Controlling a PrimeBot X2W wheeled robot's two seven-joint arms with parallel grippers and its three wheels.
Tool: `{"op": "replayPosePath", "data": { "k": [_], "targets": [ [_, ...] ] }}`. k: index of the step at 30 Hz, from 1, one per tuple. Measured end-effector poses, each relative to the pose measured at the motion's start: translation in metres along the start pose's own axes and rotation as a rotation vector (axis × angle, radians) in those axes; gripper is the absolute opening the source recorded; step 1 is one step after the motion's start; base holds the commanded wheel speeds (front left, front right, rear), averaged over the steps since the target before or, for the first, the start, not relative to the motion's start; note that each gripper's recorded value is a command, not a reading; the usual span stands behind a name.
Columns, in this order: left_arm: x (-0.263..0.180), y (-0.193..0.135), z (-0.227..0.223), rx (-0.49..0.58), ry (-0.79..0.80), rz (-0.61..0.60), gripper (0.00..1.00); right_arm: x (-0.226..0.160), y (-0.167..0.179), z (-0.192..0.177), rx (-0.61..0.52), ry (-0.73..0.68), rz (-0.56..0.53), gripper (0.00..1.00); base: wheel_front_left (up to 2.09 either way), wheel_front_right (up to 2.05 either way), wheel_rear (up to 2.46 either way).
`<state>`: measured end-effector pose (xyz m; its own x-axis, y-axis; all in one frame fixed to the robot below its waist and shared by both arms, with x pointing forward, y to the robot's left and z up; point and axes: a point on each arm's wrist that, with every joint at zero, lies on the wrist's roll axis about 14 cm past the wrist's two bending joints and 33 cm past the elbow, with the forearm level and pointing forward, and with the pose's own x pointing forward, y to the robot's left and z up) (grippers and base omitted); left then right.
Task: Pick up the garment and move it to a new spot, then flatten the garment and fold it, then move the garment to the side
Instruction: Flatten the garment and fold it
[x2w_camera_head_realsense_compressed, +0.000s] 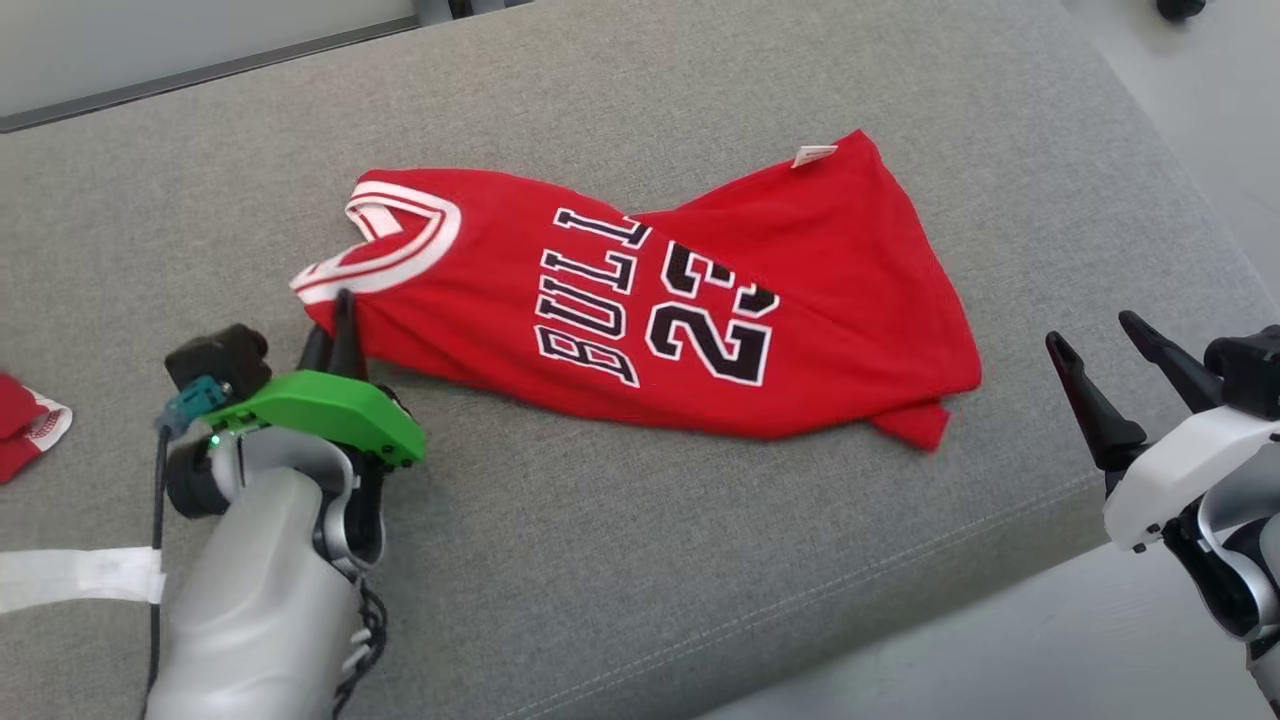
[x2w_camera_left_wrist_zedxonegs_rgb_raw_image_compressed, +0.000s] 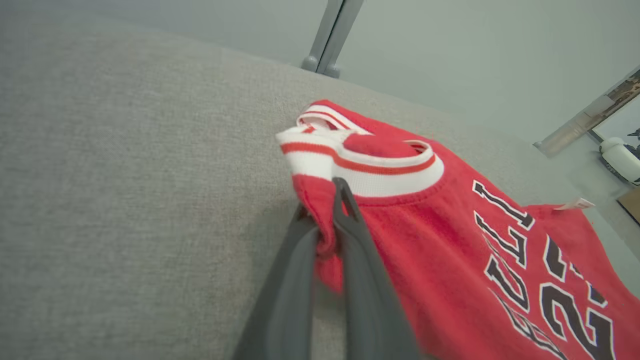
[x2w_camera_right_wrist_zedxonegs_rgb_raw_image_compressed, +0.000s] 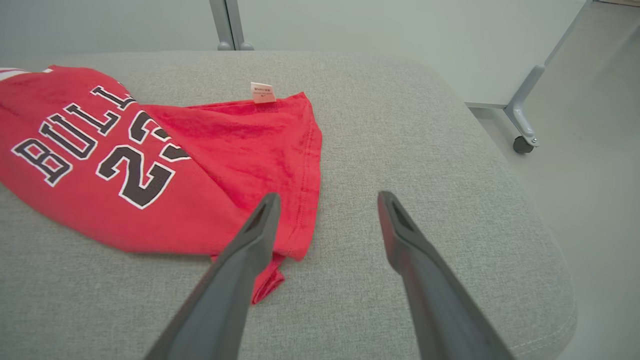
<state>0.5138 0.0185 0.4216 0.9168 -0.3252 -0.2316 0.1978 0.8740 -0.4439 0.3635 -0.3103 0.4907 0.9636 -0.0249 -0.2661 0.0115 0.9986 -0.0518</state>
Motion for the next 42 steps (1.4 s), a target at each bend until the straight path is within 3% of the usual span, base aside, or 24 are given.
{"op": "replayPosePath", "data": {
  "k": [3,6,10,17,26,30,31,32,33,42],
  "targets": [
    [0.001,0.005,0.037,0.155,-0.102,0.013,0.00,0.000,0.005,0.001,0.008,-0.011,0.008,1.00,0.00,0.00,0.00],
    [-0.002,-0.011,0.062,0.285,-0.189,-0.023,0.00,0.000,0.007,0.002,0.010,-0.018,0.010,1.00,0.00,0.00,0.00],
    [-0.010,-0.048,0.060,0.318,-0.216,-0.120,0.00,-0.003,0.008,0.000,0.021,-0.019,0.007,1.00,0.00,0.00,0.00],
    [-0.037,-0.146,-0.001,0.334,-0.063,-0.428,0.00,-0.010,0.010,-0.005,0.050,-0.018,-0.005,1.00,0.00,0.00,0.00],
    [-0.070,-0.193,-0.091,0.390,0.200,-0.654,0.00,-0.025,0.007,-0.020,0.084,0.014,-0.047,1.00,0.00,0.00,0.00],
    [-0.079,-0.196,-0.119,0.375,0.293,-0.676,0.00,-0.033,-0.002,-0.028,0.094,0.025,-0.083,1.00,0.00,0.00,0.00],
    [-0.080,-0.195,-0.123,0.364,0.302,-0.674,0.03,-0.034,-0.004,-0.030,0.095,0.029,-0.090,1.00,0.00,0.00,0.00],
    [-0.080,-0.195,-0.127,0.357,0.310,-0.670,0.33,-0.035,-0.005,-0.031,0.096,0.031,-0.096,1.00,0.00,0.00,0.00],
    [-0.080,-0.193,-0.129,0.352,0.315,-0.664,1.00,-0.035,-0.007,-0.032,0.098,0.035,-0.102,1.00,0.00,0.00,0.00],
    [-0.072,-0.189,-0.100,0.268,0.222,-0.599,1.00,-0.031,-0.005,-0.035,0.107,0.032,-0.092,1.00,0.00,0.00,0.00]
  ]
}}
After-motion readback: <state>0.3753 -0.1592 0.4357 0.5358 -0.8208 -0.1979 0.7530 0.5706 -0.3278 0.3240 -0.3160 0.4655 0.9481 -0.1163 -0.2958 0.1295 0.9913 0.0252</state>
